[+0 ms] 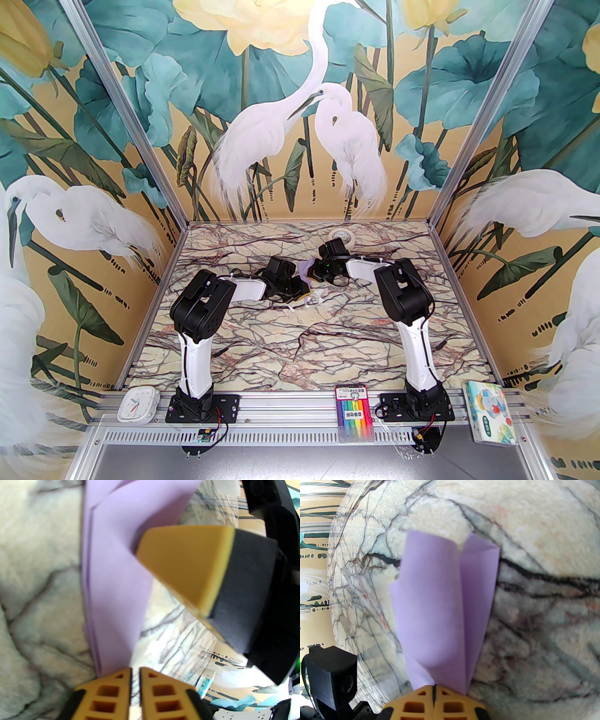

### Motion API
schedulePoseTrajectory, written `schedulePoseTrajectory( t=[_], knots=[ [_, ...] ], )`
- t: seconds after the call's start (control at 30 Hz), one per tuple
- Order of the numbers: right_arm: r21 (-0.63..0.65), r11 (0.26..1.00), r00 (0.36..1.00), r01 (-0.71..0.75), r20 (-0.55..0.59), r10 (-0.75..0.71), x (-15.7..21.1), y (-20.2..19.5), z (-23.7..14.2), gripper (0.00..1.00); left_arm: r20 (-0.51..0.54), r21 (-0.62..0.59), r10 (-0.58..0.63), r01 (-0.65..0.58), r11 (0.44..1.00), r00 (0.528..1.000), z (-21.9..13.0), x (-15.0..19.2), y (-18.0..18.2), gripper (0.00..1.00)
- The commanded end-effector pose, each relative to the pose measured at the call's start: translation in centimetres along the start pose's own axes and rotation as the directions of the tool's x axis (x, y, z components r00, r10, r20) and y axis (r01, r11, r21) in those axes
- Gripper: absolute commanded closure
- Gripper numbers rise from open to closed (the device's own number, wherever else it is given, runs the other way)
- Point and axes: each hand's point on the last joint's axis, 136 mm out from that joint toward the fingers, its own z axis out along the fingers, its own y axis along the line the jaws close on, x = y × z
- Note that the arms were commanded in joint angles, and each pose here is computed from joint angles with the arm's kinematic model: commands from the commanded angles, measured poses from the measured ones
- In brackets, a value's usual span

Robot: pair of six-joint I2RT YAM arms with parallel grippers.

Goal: Fold a paper plane with a square sheet of paper (fold left side to right side)

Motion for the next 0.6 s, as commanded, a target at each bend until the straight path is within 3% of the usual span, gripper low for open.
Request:
schedulePoseTrajectory(
  t=[0.0,0.57],
  knots=[
    [0.080,0.996,0.998,-0.049,-0.041,0.053,1.7,-3.1,0.7,1.00,-0.089,-0.172,-0.097,0.081,0.982,0.991,1.1,3.4,5.0,0.95],
    [0.133,0.980,0.989,-0.145,0.054,0.139,-6.4,-7.3,-1.3,1.00,-0.159,-0.221,-0.106,0.069,0.973,0.982,0.9,5.4,6.2,0.97]
  ],
)
